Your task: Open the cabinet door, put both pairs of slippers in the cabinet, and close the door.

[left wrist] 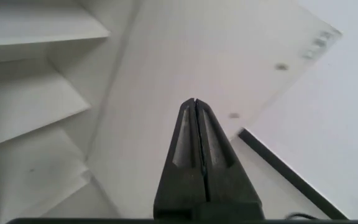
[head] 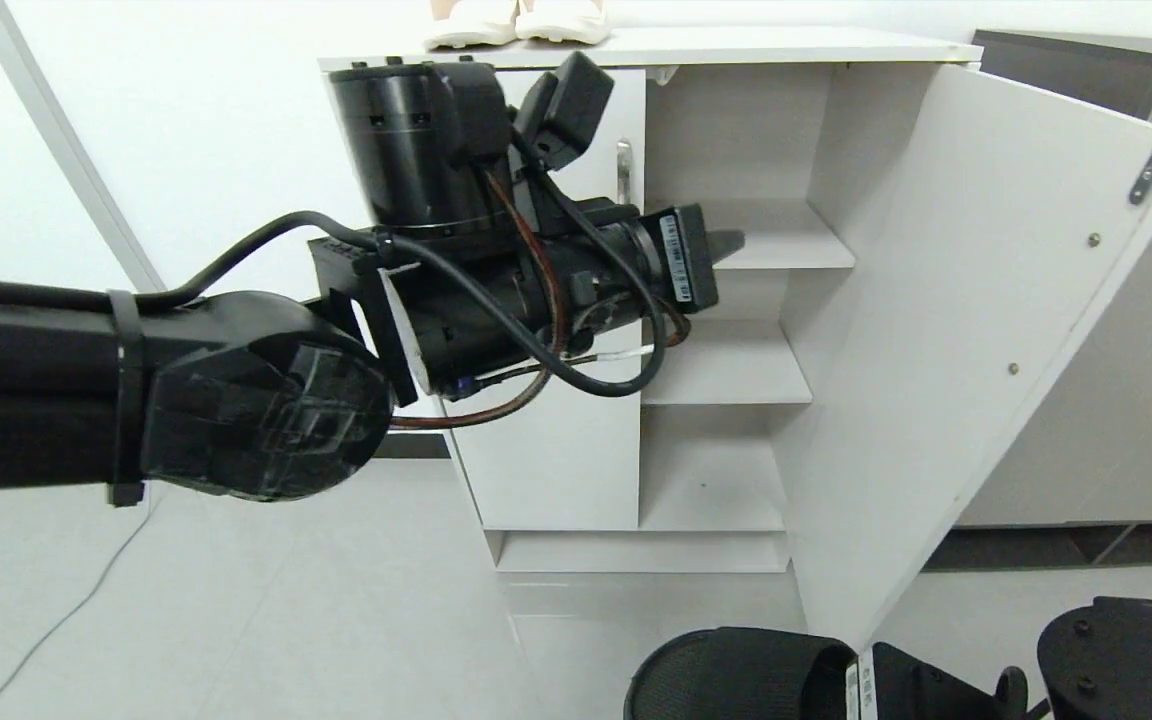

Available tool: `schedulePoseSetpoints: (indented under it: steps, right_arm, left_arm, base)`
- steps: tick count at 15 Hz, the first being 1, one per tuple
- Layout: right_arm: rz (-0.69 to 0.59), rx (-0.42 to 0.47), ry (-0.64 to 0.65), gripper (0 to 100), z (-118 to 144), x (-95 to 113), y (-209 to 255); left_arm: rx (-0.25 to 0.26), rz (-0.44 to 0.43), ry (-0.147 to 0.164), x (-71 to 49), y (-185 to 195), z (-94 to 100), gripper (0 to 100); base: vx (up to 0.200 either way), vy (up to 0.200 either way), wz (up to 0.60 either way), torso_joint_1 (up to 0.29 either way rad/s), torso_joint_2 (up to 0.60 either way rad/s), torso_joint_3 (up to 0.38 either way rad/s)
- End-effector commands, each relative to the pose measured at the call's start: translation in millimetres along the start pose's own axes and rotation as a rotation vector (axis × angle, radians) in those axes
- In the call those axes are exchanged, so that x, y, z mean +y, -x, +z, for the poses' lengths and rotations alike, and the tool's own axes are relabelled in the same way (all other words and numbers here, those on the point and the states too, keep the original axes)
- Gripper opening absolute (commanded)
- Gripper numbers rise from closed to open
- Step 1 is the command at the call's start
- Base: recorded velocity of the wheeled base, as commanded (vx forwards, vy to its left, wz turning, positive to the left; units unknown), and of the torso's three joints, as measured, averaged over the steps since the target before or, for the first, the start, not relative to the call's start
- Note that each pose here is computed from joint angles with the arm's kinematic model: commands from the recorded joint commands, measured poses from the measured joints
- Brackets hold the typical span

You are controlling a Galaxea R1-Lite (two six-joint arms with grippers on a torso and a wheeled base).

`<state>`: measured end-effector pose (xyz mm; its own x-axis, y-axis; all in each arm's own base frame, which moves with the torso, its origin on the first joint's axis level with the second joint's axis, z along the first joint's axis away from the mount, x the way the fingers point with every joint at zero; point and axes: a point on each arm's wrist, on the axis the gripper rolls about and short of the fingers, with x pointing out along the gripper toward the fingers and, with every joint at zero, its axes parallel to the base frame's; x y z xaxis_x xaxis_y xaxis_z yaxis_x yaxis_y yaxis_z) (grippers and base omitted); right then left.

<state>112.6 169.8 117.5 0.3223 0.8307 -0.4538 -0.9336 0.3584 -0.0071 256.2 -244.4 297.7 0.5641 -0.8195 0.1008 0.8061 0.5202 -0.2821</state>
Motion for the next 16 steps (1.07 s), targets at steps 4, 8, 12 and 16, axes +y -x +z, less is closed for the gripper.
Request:
schedulePoseSetpoints:
  steps: [4,8,12,16]
  right_arm:
    - [-0.32,-0.036,-0.205,0,21,-46,-20]
    - [-0.644,-0.019,-0.305,0,28,-69,-59]
    - [-0.795,-0.095,-0.344,0,35,-97,-67]
    - [-0.806,-0.107,-0.35,0,36,-101,-65]
  left_arm:
    - [-0.089,0.15,-0.035,-5.5,109,35.2,0]
    - [-0.186,0.403,-0.122,-25.7,209,35.8,0]
    - [-0.131,0.866,-0.209,-53.3,335,-16.1,0]
    - [-0.168,1.2,-0.225,-62.9,373,-79.3,0]
  base:
    - [0.0,0.0,0.0,0.0,0.0,0.0]
    - [0.0,0.0,0.0,0.0,0.0,0.0]
    - [0.0,0.0,0.0,0.0,0.0,0.0]
    - [0.0,0.0,0.0,0.0,0.0,0.0]
